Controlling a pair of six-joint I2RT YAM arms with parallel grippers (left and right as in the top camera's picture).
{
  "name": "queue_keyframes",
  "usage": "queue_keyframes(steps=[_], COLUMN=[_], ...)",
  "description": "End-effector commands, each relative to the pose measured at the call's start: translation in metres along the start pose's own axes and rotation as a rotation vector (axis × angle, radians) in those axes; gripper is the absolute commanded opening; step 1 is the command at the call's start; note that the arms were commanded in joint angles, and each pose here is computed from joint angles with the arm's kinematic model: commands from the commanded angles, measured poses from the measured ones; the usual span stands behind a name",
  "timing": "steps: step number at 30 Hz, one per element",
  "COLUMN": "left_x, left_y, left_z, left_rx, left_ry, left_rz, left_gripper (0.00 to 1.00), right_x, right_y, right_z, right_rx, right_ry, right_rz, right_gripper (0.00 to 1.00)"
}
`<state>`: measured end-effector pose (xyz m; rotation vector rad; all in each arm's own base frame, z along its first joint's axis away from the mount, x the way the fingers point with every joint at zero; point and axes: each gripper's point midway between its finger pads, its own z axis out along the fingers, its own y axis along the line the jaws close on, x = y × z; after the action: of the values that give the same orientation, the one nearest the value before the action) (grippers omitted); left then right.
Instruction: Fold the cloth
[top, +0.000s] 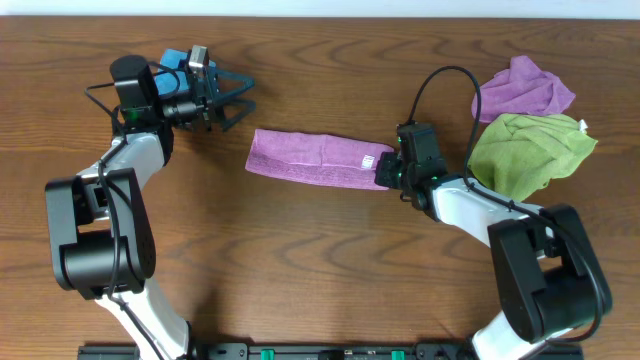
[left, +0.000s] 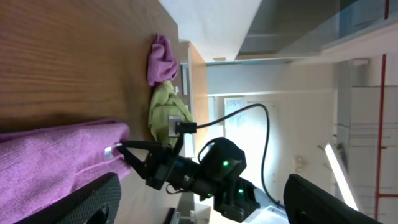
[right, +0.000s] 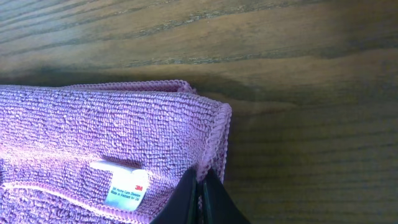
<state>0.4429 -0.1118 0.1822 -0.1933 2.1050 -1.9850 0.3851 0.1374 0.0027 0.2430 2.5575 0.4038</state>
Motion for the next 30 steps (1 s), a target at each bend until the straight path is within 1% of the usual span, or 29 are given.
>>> queue_keyframes(steps=[1, 3, 4, 6, 7, 8, 9, 11, 13, 15, 17, 18, 19, 24, 26, 30], left_x=[0.005, 0.009, 0.012, 0.019, 0.021, 0.022, 0.022, 0.02, 0.021, 0.025, 0.033, 0.038, 0.042, 0.054, 0.058, 0.062], left_y=[-0.005, -0.006, -0.006, -0.006, -0.004, -0.001, 0.004, 0.02, 0.042, 0.076, 0.111, 0.126, 0.134, 0.168, 0.175, 0.182], left_z=[0.007, 0.015, 0.02, 0.03, 0.035, 0.04, 0.043, 0.049, 0.052, 0.05, 0.042, 0.038, 0.035, 0.022, 0.021, 0.025], left_rx=[0.014, 0.015, 0.018, 0.021, 0.017, 0.005, -0.012, -0.073, -0.166, -0.318, -0.505, -0.59, -0.645, -0.921, -1.0, -1.104], left_ry=[0.04, 0.059, 0.071, 0.093, 0.096, 0.091, 0.081, 0.047, 0.011, -0.022, -0.043, -0.046, -0.047, -0.062, -0.064, -0.067], left_rz=[-0.004, 0.039, 0.078, 0.146, 0.16, 0.17, 0.175, 0.165, 0.146, 0.101, 0.052, 0.038, 0.031, 0.042, 0.062, 0.119], left_gripper=[0.88, 0.85, 0.79, 0.49, 0.32, 0.08, 0.06, 0.06, 0.06, 0.06, 0.06, 0.06, 0.06, 0.06, 0.06, 0.06], right_x=[-0.003, -0.004, -0.005, -0.01, -0.013, -0.016, -0.019, -0.026, -0.033, -0.039, -0.042, -0.042, -0.041, -0.019, -0.013, -0.009], right_y=[0.006, 0.007, 0.008, 0.011, 0.013, 0.015, 0.017, 0.021, 0.027, 0.031, 0.033, 0.034, 0.033, 0.018, 0.015, 0.013], right_z=[0.0, -0.001, -0.002, -0.007, -0.01, -0.014, -0.018, -0.027, -0.037, -0.047, -0.056, -0.059, -0.061, -0.056, -0.052, -0.047], right_rx=[-0.009, -0.012, -0.014, -0.024, -0.03, -0.036, -0.044, -0.058, -0.077, -0.09, -0.098, -0.098, -0.095, -0.035, -0.023, -0.013], right_ry=[-0.004, -0.008, -0.013, -0.028, -0.037, -0.046, -0.056, -0.079, -0.103, -0.124, -0.137, -0.136, -0.132, -0.041, -0.021, -0.006], right_rz=[-0.009, -0.009, -0.006, 0.027, 0.041, 0.054, 0.06, 0.059, 0.057, 0.055, 0.055, 0.055, 0.058, 0.161, 0.186, 0.205], right_gripper=[0.12, 0.21, 0.25, 0.36, 0.42, 0.49, 0.52, 0.57, 0.65, 0.69, 0.74, 0.76, 0.78, 0.82, 0.83, 0.85])
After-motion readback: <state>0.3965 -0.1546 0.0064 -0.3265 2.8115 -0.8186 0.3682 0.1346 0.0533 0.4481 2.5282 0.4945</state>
